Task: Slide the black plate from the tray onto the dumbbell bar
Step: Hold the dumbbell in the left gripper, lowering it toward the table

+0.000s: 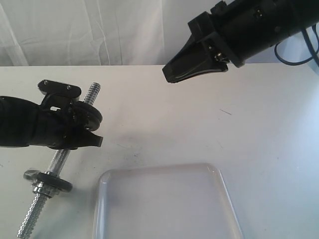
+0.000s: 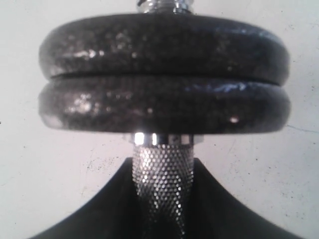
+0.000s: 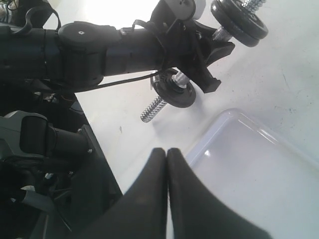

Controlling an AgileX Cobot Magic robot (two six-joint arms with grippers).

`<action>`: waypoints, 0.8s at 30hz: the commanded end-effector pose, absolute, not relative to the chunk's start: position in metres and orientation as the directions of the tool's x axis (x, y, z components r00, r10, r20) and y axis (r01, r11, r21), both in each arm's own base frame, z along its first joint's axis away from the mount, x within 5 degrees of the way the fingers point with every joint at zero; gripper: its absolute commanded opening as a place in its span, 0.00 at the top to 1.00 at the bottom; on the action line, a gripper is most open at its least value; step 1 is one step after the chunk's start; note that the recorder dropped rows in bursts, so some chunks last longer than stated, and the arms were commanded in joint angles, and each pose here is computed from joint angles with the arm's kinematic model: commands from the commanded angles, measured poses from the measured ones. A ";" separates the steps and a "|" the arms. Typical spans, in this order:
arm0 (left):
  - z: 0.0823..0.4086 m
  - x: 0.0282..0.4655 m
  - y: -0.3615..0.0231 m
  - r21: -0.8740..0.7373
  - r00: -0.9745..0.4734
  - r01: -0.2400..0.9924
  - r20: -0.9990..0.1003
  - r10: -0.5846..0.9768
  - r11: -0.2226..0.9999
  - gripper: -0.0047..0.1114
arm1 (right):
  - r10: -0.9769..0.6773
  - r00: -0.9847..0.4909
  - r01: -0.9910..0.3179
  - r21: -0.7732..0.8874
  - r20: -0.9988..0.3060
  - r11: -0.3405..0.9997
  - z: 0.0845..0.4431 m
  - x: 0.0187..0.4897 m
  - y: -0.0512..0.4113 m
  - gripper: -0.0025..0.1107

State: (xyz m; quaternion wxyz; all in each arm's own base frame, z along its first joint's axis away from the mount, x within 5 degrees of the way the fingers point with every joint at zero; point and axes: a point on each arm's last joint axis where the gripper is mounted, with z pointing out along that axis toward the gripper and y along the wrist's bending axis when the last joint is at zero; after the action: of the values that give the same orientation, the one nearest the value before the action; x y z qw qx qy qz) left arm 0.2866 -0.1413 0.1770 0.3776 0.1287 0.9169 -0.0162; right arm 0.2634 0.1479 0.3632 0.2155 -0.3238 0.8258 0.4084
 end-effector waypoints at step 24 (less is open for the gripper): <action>0.184 0.284 -0.147 -0.109 -0.707 0.183 -0.705 0.054 0.977 0.96 | -0.351 -0.701 -0.707 0.540 -0.621 0.456 0.365 0.262 0.146 0.98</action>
State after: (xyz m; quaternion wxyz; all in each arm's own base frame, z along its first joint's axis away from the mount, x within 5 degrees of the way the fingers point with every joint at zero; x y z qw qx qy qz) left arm 0.2858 -0.1459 0.1717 0.3662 0.0931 0.9242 -0.0553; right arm 0.2634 0.1479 0.3632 0.2155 -0.3238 0.8258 0.4084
